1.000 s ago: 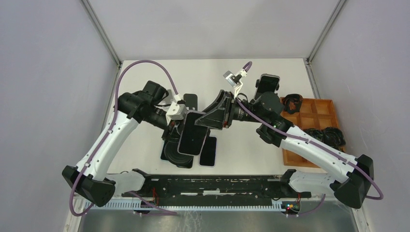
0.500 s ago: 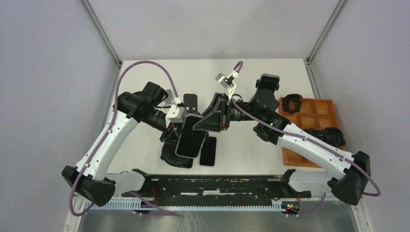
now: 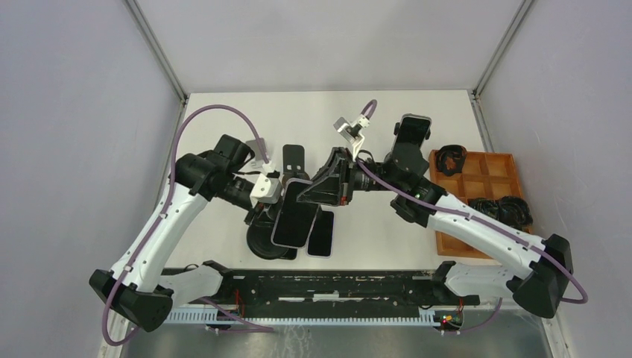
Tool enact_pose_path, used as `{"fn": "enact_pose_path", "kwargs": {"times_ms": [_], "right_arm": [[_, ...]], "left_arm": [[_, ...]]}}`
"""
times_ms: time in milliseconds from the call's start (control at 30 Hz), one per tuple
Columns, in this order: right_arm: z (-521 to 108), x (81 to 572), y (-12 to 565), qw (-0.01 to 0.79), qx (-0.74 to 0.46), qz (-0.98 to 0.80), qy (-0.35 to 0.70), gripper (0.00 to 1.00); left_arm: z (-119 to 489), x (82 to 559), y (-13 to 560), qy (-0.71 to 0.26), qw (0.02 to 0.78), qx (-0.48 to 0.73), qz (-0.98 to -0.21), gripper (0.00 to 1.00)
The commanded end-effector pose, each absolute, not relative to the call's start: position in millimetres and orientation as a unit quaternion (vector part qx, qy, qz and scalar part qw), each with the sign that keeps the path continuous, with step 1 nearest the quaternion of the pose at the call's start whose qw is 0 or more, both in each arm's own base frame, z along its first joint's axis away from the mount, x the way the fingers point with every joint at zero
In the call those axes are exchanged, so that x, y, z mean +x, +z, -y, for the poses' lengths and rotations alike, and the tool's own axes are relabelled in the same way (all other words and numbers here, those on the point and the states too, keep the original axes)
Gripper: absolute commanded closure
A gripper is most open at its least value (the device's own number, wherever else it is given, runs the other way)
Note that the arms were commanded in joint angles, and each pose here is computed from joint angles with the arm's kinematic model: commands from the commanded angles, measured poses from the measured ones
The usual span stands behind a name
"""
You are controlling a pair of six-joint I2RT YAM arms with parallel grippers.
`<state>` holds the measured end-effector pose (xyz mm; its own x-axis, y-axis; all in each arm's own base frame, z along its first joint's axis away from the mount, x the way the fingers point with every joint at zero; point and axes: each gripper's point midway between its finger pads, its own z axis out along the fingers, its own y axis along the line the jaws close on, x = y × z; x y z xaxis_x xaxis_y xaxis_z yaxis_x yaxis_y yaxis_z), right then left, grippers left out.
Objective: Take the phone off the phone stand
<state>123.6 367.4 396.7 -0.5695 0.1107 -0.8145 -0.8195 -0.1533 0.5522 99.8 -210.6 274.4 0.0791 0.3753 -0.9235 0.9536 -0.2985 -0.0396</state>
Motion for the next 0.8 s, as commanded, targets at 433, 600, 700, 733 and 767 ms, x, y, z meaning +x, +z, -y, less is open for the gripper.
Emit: {"fn": "enact_pose_path", "kwargs": {"times_ms": [433, 600, 700, 733, 767], "right_arm": [[-272.4, 147.4, 521.9, 0.572, -0.211, -0.353, 0.71, 1.0], [-261.2, 151.9, 537.4, 0.587, -0.216, -0.357, 0.694, 1.0], [-252.6, 158.1, 546.5, 0.596, -0.211, -0.367, 0.683, 1.0], [-249.7, 159.0, 550.7, 0.599, -0.212, -0.368, 0.679, 1.0], [-247.6, 162.0, 552.4, 0.601, -0.209, -0.374, 0.675, 1.0]], "left_arm": [[181.2, 92.7, 230.6, -0.356, 0.31, 0.748, -0.466, 0.98], [176.1, 93.8, 225.6, -0.336, 0.311, 0.76, -0.462, 0.98], [173.5, 95.9, 223.4, -0.323, 0.311, 0.768, -0.457, 0.98], [172.3, 96.4, 221.4, -0.319, 0.309, 0.771, -0.457, 0.98], [171.0, 97.5, 219.5, -0.314, 0.307, 0.774, -0.456, 0.98]]}}
